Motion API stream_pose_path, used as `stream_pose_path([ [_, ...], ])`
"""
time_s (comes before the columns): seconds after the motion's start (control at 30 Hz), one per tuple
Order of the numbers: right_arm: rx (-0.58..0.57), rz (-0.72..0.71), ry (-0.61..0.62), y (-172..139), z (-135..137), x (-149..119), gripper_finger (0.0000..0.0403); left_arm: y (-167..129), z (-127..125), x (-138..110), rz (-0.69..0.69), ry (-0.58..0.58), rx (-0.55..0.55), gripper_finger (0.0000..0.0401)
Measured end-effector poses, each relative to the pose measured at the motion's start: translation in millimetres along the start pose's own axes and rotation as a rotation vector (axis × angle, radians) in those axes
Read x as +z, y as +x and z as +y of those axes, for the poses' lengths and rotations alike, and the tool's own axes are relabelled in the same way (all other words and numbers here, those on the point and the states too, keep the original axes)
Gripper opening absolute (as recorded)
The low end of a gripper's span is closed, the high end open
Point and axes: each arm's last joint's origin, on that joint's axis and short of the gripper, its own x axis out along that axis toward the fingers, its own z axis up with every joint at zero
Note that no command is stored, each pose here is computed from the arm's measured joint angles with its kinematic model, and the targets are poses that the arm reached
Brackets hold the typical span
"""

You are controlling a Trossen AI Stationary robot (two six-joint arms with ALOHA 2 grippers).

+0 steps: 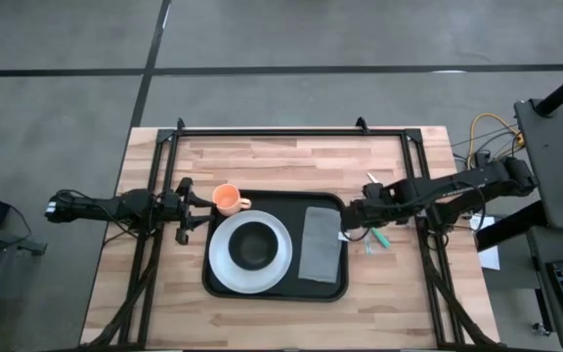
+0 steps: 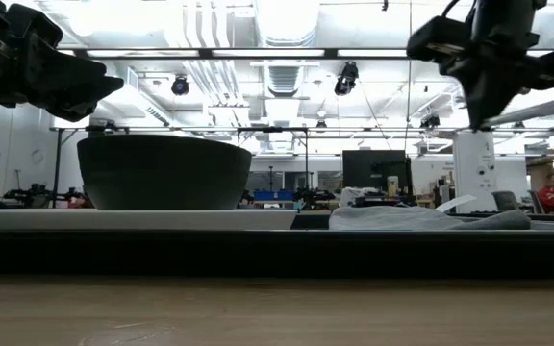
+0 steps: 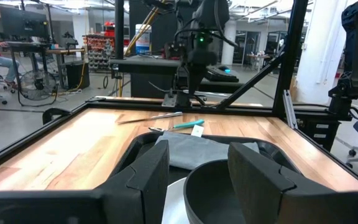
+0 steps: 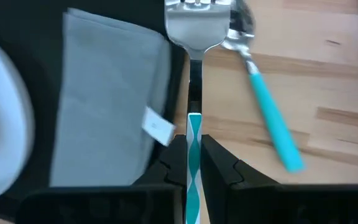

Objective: Set up tray
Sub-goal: Put the blue fork on top of the grey napkin

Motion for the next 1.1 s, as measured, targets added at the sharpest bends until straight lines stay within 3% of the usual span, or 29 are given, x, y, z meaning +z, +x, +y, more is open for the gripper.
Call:
stream_pose_path([
  [0.23, 0.078, -0.049, 0.017, 2.5, 10.8, -3.1, 0.0013, 0.0, 0.0, 0.0, 0.000, 0.000, 0.000, 0.0146],
  [0.67, 0.017, -0.041, 0.015, 25.1, 64.1, -13.7, 0.0013, 0.4, 0.0, -0.6, 0.007, 0.001, 0.001, 0.0146],
  [0.9, 0.006, -0.029, 0.001, 40.0, 105.7, -30.6, 0.0013, 0.7, 0.0, -1.0, 0.012, 0.002, 0.001, 0.0146],
  [1.1, -0.025, 0.001, 0.046, 53.9, 119.3, -48.2, 0.0013, 0.8, -0.1, -1.2, 0.014, 0.002, 0.000, 0.0146],
])
